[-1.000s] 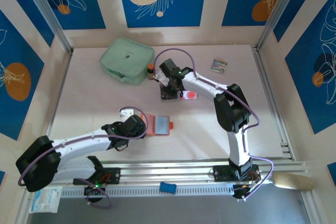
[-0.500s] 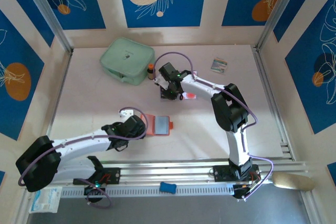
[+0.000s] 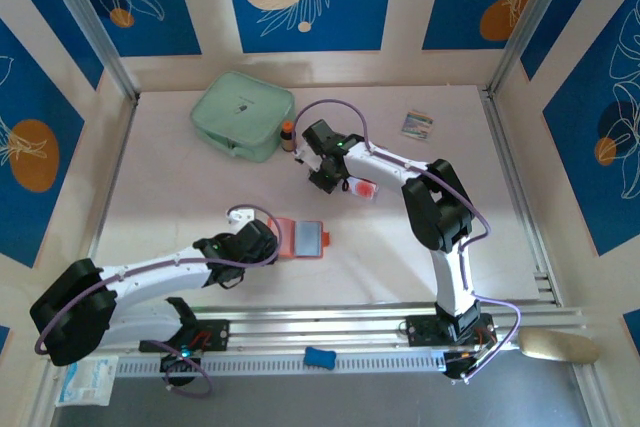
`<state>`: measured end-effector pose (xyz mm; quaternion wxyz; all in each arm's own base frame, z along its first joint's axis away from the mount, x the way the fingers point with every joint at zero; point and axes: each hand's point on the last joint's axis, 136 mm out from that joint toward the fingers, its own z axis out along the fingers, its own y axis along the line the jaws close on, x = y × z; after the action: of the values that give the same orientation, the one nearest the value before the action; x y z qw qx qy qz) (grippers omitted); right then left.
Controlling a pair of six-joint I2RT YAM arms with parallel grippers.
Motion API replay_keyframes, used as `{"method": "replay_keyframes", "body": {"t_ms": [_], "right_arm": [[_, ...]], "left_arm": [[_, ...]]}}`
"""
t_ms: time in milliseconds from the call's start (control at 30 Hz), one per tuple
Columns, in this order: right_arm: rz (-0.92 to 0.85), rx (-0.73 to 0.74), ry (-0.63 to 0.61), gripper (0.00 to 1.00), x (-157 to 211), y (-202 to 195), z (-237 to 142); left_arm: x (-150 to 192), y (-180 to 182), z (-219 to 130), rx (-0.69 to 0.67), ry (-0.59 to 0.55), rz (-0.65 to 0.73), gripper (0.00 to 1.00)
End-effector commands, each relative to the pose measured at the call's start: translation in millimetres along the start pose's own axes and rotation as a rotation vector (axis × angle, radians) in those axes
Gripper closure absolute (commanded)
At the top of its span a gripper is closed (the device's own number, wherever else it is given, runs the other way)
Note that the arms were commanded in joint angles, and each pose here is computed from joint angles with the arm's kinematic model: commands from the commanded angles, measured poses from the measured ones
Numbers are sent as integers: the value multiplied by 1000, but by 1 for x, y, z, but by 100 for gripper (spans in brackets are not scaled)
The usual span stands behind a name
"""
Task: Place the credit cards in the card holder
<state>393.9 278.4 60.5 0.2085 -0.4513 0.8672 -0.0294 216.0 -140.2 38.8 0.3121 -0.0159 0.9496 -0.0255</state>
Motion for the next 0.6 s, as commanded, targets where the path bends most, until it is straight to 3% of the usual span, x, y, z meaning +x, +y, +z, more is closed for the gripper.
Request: {"method": "replay_keyframes", "body": {"t_ms": [0,267,567], "right_arm": [[-1,-7,41,89,11,4,1],[-5,0,34,81,1,-1,0],[-13,1,26,82,-8,-3,-1]], "left_arm": [[3,3,2,-3,6,2,0],[2,3,2,-2,2,2,0],[4,5,2,-6,2,4,0]]}}
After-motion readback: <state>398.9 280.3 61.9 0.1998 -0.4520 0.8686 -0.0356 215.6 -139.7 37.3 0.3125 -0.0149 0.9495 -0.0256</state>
